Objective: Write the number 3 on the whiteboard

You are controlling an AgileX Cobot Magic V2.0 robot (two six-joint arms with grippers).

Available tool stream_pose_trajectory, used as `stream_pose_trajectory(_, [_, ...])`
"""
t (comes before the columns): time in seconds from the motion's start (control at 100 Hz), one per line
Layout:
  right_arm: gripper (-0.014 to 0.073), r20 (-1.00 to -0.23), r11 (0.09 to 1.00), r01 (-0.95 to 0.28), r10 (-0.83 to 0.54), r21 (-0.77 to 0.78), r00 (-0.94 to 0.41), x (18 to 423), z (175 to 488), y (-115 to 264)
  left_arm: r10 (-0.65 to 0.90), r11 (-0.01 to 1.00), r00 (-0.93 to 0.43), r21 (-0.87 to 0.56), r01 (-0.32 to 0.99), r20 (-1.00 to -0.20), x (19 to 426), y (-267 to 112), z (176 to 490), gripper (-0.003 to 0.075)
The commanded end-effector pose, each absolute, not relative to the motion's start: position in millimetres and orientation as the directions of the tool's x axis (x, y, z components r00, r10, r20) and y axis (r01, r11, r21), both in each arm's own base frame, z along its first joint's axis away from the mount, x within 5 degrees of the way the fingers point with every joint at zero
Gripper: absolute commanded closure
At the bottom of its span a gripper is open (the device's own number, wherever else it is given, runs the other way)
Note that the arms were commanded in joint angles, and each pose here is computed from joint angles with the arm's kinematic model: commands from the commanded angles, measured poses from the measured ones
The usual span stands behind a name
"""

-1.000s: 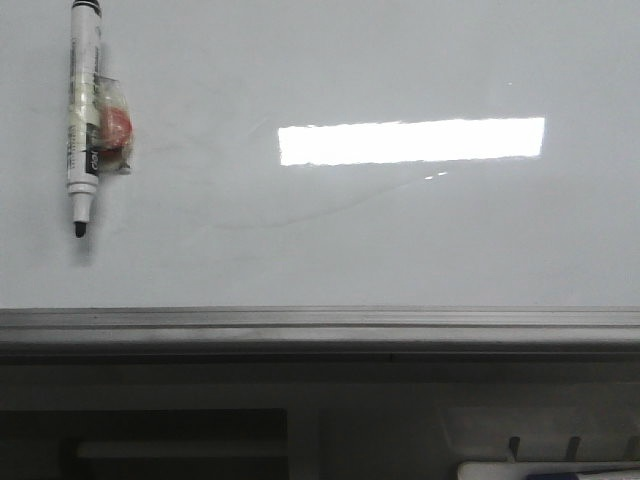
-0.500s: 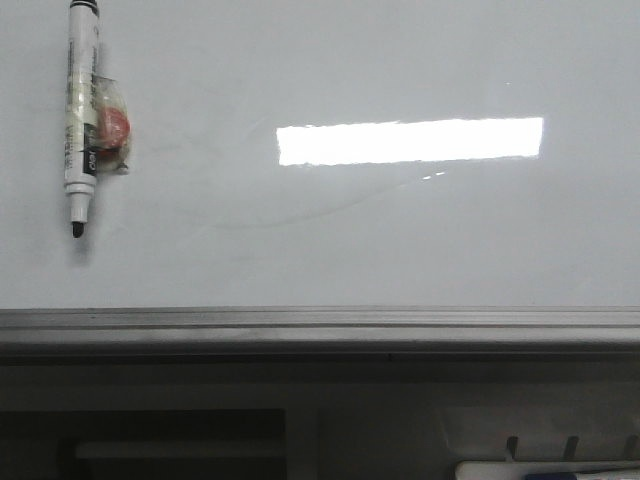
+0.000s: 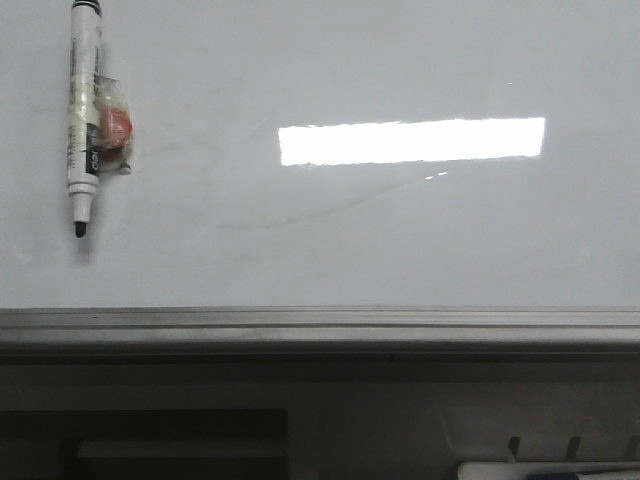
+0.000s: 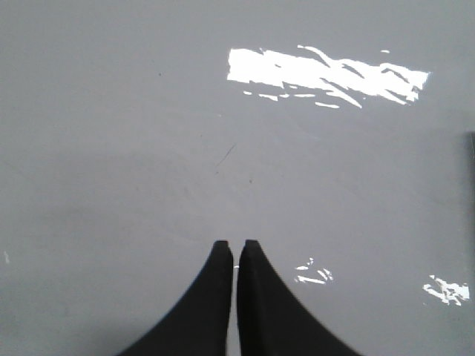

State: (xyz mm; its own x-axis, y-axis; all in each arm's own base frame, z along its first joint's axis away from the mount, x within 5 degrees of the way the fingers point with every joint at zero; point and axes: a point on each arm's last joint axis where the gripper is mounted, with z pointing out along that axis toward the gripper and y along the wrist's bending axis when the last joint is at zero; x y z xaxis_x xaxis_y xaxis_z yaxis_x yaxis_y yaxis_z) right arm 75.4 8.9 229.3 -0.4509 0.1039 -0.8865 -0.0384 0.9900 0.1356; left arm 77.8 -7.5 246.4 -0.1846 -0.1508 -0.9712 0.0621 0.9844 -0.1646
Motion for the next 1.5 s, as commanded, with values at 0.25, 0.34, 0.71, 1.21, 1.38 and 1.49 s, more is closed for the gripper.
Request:
stream_pose_trajectory(0.25, [0.0656,-0.918,0.989,-0.082,0.082,0.123,-0.389,79,244,11,-0.250,0.963,-0.140,-0.261,0.065,-0.958,80,-8,261,0.0635])
stream_pose_trajectory(0.34, [0.0656,-0.914,0.989,-0.083,0.081,0.124,-0.398,79,243,11,-0.255,0.963,-0.094,-0.261,0.066,-0.962,80,-7,265,0.0481])
stream_pose_trajectory(0.71, [0.0656,-0.937,0.990,-0.072,0.088,0.120,-0.338,81,249,10,-0.261,0.965,0.224,-0.249,0.081,-0.939,79,-1,282,0.0384])
stream_pose_trajectory(1.21, [0.0656,-0.945,0.990,-0.067,0.100,0.127,-0.310,82,251,9,-0.103,0.854,0.100,-0.037,0.519,-0.990,89,-53,285,0.0384])
stream_pose_trajectory(1.38, [0.0656,-0.945,0.990,-0.067,0.100,0.127,-0.310,82,251,9,-0.054,0.804,0.001,-0.043,0.594,-0.999,104,-75,277,0.0384])
stream_pose_trajectory(1.49, [0.0656,-0.945,0.990,-0.067,0.100,0.127,-0.310,82,251,9,-0.060,0.798,-0.072,-0.091,0.595,-0.996,116,-87,274,0.0384])
